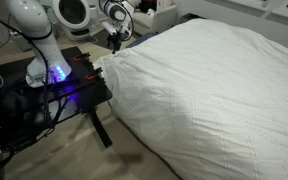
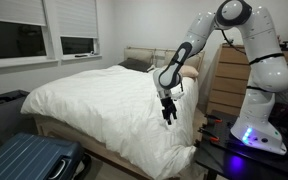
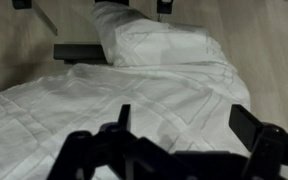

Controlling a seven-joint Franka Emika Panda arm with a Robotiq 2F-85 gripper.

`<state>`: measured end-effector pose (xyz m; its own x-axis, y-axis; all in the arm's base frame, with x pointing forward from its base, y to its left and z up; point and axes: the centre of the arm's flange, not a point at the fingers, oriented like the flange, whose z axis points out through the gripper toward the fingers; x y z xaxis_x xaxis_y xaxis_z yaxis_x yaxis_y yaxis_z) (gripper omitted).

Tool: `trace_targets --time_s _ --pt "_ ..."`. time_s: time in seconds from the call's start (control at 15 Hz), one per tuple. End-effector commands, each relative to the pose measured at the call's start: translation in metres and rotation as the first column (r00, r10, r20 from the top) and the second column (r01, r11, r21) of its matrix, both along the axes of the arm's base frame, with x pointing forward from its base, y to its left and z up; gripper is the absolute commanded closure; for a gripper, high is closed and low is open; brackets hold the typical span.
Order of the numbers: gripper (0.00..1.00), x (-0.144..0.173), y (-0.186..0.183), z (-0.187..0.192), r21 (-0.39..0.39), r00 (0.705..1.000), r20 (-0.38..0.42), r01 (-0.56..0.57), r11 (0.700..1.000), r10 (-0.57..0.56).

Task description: Spread the bed fully

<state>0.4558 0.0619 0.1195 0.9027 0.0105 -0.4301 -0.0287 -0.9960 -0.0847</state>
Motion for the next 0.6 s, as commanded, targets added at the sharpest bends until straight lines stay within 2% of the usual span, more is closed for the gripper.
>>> trace_targets --time_s 0.0,0.27,0.53 --pt "0.00 -0.017 -0.006 -0.022 -0.006 0.999 0.037 0.023 1.000 -0.022" --pt "0.00 -0.032 -0.014 -0.045 -0.013 0.998 0.044 0.045 0.999 -0.045" --pt "0.00 -0.042 -0.021 -0.062 0.005 0.987 0.150 0.052 0.999 -0.053"
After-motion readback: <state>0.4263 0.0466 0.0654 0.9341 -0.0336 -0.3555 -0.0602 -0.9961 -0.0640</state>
